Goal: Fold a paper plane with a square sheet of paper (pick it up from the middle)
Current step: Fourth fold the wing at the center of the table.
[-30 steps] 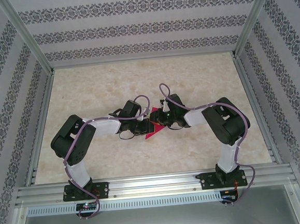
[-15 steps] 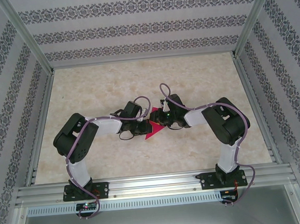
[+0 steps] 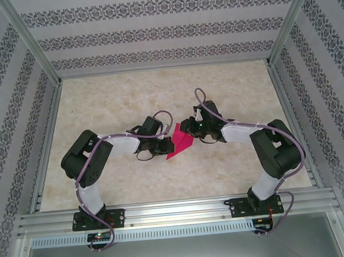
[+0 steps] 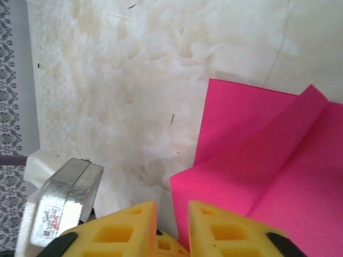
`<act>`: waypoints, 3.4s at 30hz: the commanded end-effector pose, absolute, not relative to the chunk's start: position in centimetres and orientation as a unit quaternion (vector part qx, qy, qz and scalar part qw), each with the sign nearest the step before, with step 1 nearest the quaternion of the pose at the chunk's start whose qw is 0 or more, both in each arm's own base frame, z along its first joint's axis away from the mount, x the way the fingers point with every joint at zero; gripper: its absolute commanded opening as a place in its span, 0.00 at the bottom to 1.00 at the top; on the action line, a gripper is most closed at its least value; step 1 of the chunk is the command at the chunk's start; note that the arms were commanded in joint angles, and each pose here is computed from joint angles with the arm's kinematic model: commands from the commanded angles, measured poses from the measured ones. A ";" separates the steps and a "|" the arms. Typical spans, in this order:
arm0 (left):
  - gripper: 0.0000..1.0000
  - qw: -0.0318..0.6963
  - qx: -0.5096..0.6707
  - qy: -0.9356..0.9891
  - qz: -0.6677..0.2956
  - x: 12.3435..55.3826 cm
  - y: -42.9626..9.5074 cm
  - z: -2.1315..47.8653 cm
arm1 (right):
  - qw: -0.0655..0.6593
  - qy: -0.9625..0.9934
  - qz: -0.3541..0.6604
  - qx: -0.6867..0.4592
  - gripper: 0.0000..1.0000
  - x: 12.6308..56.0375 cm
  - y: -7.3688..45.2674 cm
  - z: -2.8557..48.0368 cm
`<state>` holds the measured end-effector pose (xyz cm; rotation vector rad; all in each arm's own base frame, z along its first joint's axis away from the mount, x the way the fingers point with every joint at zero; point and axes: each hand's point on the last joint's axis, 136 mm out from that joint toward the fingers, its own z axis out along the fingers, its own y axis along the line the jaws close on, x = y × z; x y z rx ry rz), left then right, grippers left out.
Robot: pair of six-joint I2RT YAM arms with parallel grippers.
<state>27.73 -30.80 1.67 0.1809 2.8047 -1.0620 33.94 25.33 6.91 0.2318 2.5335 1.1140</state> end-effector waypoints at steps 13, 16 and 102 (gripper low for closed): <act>0.00 0.014 0.042 0.965 -0.257 25.2 -27.0 -2.8 | 0.143 0.916 0.367 0.078 0.11 33.7 27.2 1.8; 0.00 0.008 0.039 0.967 -0.253 24.8 -26.7 -3.2 | 0.146 0.927 0.334 0.090 0.12 34.2 25.9 0.8; 0.00 0.003 0.061 0.957 -0.283 24.5 -27.7 -2.3 | 0.105 0.950 0.276 0.103 0.04 33.4 24.3 -3.1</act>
